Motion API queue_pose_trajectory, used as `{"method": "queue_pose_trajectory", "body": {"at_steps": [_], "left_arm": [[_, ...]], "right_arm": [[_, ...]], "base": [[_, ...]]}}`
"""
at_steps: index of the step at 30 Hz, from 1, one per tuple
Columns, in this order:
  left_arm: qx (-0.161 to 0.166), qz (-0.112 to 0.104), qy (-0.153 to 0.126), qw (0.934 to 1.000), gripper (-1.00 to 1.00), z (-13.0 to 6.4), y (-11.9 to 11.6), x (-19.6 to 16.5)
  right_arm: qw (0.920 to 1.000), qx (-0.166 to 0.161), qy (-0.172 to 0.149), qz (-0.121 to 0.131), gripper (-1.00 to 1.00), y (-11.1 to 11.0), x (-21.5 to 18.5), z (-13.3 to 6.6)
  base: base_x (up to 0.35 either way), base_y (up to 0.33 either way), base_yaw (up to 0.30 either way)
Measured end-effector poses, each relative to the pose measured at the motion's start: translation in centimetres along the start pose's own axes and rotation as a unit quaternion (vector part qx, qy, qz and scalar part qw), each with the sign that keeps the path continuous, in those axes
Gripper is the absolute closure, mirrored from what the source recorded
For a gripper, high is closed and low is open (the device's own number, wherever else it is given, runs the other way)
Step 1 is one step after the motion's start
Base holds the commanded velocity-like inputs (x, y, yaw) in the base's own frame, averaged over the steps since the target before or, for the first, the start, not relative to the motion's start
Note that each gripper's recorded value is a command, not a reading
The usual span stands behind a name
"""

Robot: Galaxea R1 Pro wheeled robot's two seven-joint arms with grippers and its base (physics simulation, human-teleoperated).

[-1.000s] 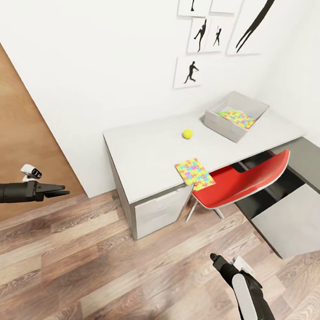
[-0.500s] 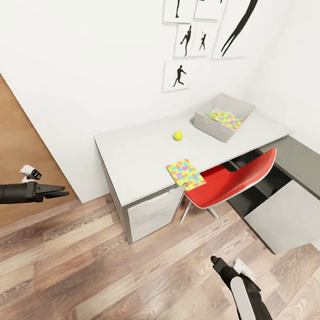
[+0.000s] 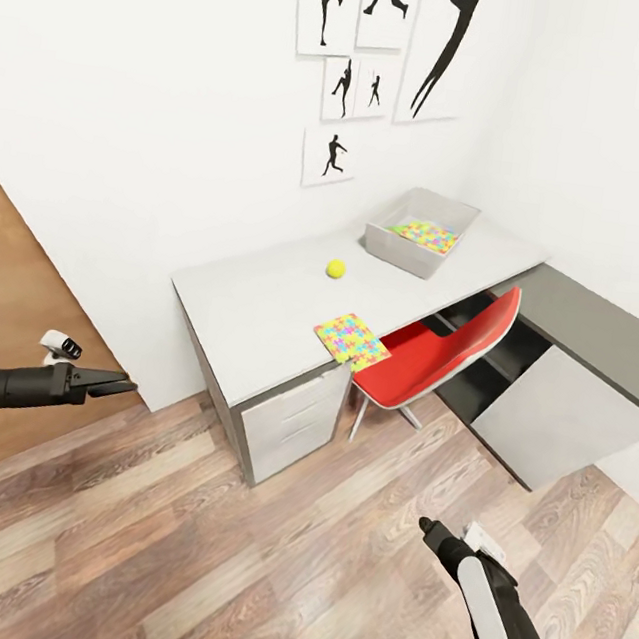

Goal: Put all the toys in the child's room - the three board games (two on the bed and one on the table), the two jigsaw puzzles on the table, and the tennis ball on the table - inside the toy box on the table in the child's room.

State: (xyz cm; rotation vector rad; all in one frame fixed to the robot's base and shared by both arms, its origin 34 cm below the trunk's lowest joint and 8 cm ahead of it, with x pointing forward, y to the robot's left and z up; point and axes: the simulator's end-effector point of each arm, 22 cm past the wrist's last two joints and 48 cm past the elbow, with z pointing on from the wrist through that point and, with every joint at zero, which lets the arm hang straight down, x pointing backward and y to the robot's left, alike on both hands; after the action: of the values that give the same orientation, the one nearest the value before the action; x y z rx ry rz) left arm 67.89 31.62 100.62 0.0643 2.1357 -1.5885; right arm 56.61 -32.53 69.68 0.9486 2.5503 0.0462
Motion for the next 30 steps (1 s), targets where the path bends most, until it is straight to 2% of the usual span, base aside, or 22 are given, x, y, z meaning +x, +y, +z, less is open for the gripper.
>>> {"method": "queue_pose_trajectory", "body": {"at_steps": [2,9,21,30], "left_arm": [[0.0,0.001,0.0,1.0,-1.0,0.0,-0.1,0.0],[0.001,0.004,-0.003,1.0,-1.0,-0.2,-0.5,-0.3],[0.003,0.009,-0.007,0.9999,-1.0,-0.5,-1.3,-0.6],[0.005,0.016,-0.01,0.9998,-1.0,-0.7,-2.0,-0.9]], "right_arm": [[1.0,0.001,0.0,0.001,-1.0,-0.1,0.0,0.0],[0.9994,0.0,-0.031,0.012,-1.0,-0.1,-1.3,-0.2],[0.9996,0.006,-0.026,0.012,-1.0,-0.5,-0.4,-0.1],[0.9991,0.003,-0.039,0.017,-1.0,-0.2,-1.2,-0.5]], "base": [[-0.007,0.0,-0.127],[-0.002,0.0,-0.179],[-0.091,0.0,-0.111],[-0.084,0.0,-0.017]]}}
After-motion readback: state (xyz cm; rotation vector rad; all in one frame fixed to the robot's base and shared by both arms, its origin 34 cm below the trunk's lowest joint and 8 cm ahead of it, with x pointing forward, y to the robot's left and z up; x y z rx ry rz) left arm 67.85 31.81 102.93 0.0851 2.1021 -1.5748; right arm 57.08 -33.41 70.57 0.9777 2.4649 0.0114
